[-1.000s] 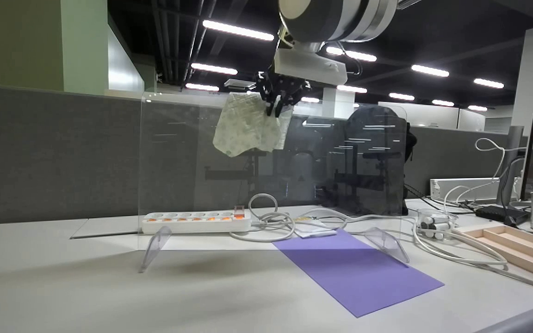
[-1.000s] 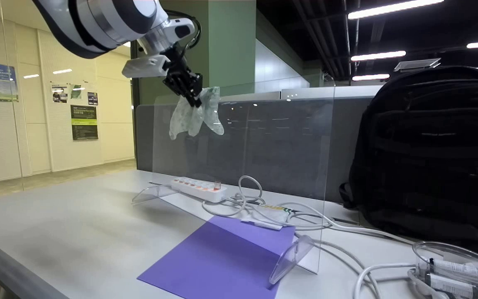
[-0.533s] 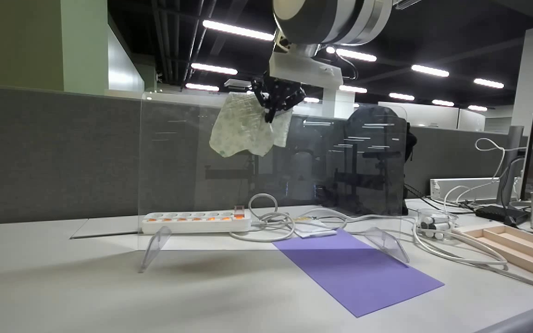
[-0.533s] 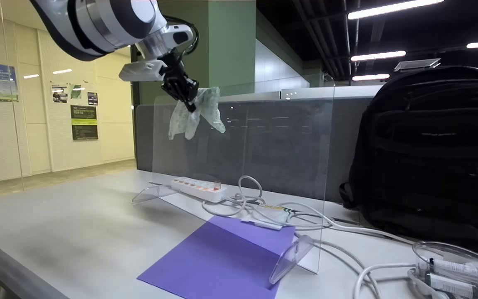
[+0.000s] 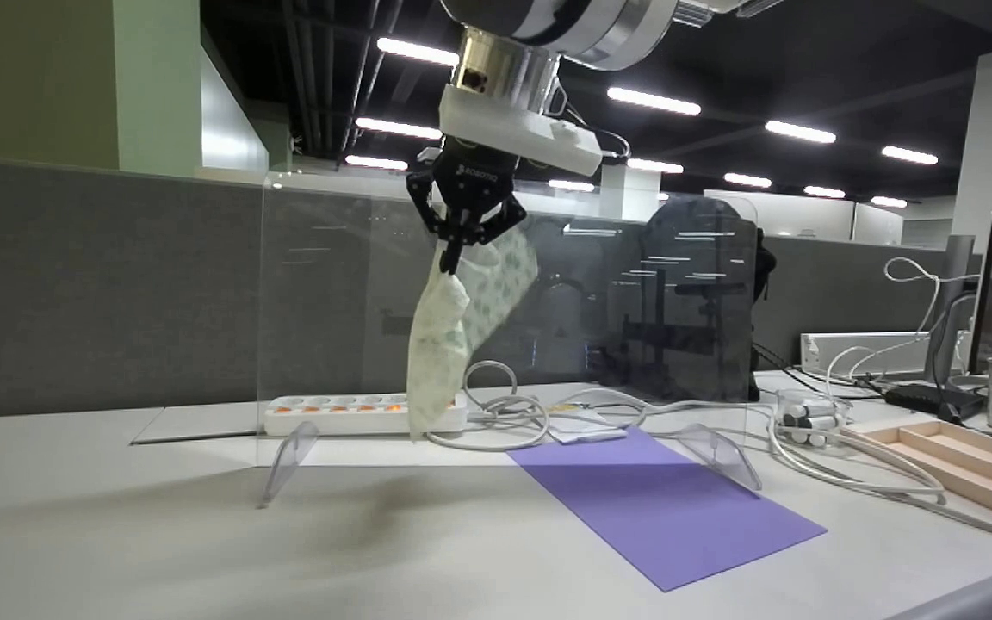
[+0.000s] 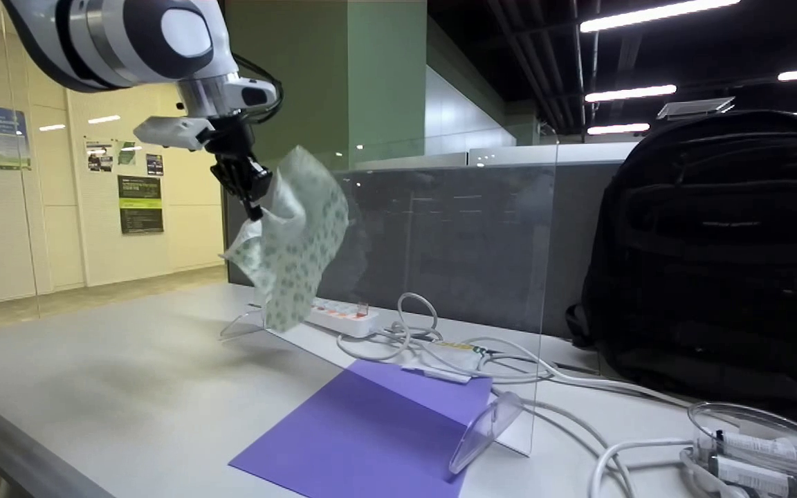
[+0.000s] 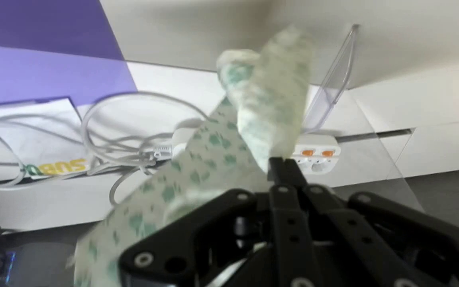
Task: Unhang the white cloth from the glass panel
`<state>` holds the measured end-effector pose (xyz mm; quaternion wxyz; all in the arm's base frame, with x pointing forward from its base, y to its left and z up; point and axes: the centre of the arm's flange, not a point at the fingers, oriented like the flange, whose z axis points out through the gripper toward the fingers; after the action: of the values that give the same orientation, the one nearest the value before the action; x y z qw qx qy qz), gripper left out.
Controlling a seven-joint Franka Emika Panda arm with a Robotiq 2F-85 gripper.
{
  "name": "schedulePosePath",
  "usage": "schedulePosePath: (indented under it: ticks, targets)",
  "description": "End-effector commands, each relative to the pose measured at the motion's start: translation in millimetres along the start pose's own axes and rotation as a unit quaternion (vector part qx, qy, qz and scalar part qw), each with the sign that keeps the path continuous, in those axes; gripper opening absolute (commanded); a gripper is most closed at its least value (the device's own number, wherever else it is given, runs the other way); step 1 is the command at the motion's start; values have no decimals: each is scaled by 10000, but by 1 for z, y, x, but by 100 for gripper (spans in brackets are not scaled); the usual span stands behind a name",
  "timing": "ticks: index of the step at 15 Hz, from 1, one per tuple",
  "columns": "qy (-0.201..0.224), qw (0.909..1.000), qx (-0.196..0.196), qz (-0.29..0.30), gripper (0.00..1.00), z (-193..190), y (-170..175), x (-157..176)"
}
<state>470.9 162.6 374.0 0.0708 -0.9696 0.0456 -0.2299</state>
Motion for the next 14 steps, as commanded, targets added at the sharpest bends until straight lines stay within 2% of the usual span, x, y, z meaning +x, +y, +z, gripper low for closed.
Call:
schedulePosePath:
  ticks: [1,5,9,14]
  targets:
    - [-396,9990,-102,162,0,-32,11,-26]
    - [-550,9973,-263,418,0,-39,29,-40]
    - [-654,9928,-465,895,0,-39,64,-51]
    - [-722,9826,-563,1613,0,-11,101,-59]
